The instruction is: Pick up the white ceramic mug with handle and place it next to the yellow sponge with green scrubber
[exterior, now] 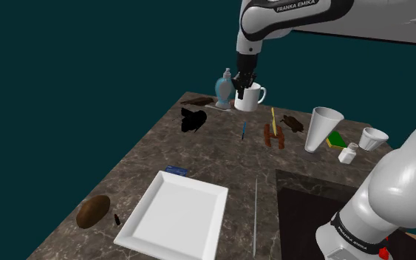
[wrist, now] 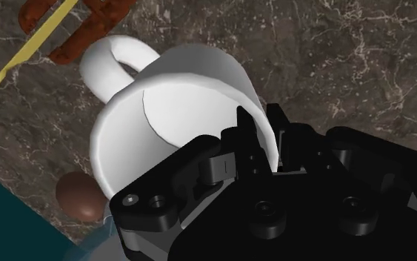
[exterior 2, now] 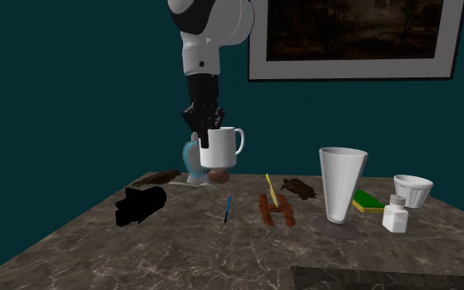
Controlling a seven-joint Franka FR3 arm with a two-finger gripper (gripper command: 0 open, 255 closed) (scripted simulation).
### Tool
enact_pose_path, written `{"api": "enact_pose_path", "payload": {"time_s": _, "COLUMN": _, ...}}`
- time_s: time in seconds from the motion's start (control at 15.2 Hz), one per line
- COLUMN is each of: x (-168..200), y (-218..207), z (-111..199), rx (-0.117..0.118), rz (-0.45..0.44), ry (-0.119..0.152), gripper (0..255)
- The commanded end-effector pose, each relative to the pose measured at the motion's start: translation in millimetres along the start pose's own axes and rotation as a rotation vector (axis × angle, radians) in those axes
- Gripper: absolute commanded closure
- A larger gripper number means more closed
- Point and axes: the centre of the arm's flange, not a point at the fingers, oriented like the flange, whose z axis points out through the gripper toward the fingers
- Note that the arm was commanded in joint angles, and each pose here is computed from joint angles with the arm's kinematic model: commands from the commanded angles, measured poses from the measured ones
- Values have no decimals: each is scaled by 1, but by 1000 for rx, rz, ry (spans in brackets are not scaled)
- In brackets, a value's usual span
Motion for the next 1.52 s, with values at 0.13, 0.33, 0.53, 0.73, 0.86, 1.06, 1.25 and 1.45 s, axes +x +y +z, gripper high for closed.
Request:
{"api": "enact_pose_path", "payload": {"time_s": 0.13, "x": -42, "y": 29, "z": 0, "rx": 0, "rz": -1, "ry": 0, "gripper": 255}}
{"api": "enact_pose_path", "payload": {"time_s": 0.33, "x": -73, "y": 53, "z": 2, "rx": 0, "rz": -1, "ry": 0, "gripper": 255}}
{"api": "enact_pose_path", "payload": {"time_s": 0.53, "x": -104, "y": 78, "z": 4, "rx": 0, "rz": -1, "ry": 0, "gripper": 255}}
{"api": "enact_pose_path", "payload": {"time_s": 0.73, "x": -135, "y": 102, "z": 6, "rx": 0, "rz": -1, "ry": 0, "gripper": 255}}
{"api": "enact_pose_path", "payload": {"time_s": 0.86, "x": -156, "y": 119, "z": 7, "rx": 0, "rz": -1, "ry": 0, "gripper": 255}}
{"api": "enact_pose_path", "payload": {"time_s": 1.06, "x": -187, "y": 143, "z": 9, "rx": 0, "rz": -1, "ry": 0, "gripper": 255}}
{"api": "enact_pose_path", "payload": {"time_s": 1.25, "x": -218, "y": 168, "z": 11, "rx": 0, "rz": -1, "ry": 0, "gripper": 255}}
{"api": "enact_pose_path", "payload": {"time_s": 1.45, "x": -249, "y": 192, "z": 13, "rx": 0, "rz": -1, "ry": 0, "gripper": 255}}
